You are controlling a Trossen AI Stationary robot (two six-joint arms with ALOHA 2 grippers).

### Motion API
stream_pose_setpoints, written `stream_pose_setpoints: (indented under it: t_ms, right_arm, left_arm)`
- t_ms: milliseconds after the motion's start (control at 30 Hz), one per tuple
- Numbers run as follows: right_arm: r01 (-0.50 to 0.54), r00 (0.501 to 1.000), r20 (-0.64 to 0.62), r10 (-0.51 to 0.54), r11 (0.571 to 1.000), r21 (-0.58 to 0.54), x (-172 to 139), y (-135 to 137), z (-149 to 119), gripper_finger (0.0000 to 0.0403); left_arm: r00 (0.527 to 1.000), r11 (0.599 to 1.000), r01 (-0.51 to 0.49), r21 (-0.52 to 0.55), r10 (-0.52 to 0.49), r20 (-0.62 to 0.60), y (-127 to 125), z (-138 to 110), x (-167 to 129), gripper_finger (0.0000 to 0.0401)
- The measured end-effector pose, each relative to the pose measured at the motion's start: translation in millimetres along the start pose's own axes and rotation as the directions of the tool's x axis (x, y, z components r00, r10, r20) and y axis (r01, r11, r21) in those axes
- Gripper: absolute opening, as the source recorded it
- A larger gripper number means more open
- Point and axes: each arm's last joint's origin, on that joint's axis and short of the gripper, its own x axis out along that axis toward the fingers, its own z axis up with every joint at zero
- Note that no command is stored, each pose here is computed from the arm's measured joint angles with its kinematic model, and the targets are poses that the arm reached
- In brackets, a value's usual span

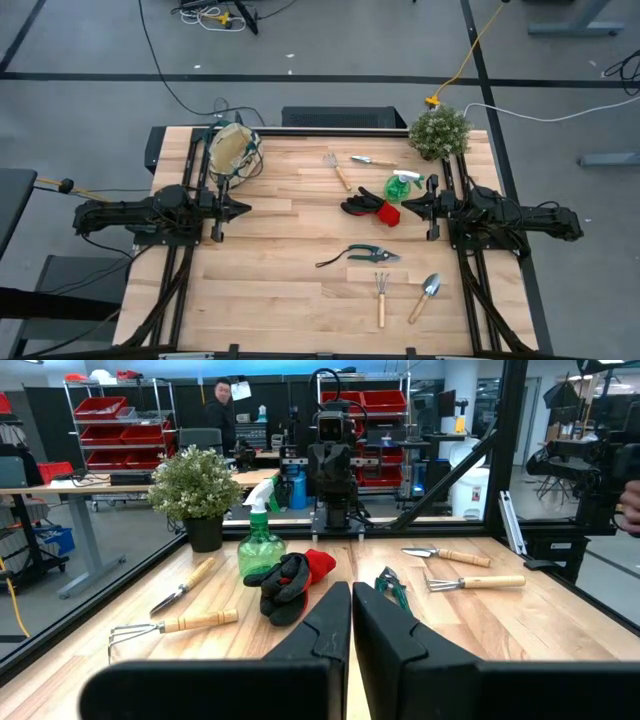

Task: Pick & Place Garden tools in Gardening bag
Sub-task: Put the green spray bottle into the gardening bag

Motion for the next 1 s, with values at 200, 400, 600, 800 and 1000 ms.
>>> stream_pose_setpoints:
  t_ms: [200, 400, 600, 800, 1000]
  right_arm:
    - [0.01, 1.0, 0.004, -0.01, 1.0, 0.02, 0, 0, 0, 0.0018]
    - [0.015, 0.999, 0.04, -0.015, 1.0, 0.021, 0, -1, 4, 0.0003]
    - [0.028, 0.997, 0.075, -0.03, 0.999, 0.023, -1, -1, 9, 0.0002]
    - [0.039, 0.993, 0.11, -0.041, 0.999, 0.02, -3, -2, 29, 0.0001]
    - [0.04, 0.993, 0.108, -0.043, 0.999, 0.029, -6, -3, 59, 0.0001]
  left_arm:
    - [1.0, 1.0, 0.0, 0.0, 0.0, 0.0, 0, 0, 0, 0.0021]
    - [1.0, 1.0, 0.0, 0.0, 0.0, 0.0, 0, 0, 0, 0.0021]
    - [1.0, 1.0, 0.0, 0.0, 0.0, 0.0, 0, 0, 0, 0.0021]
    - [1.0, 1.0, 0.0, 0.0, 0.0, 0.0, 0, 0, 0, 0.0021]
    - [1.0, 1.0, 0.0, 0.0, 0.0, 0.0, 0, 0, 0, 0.0021]
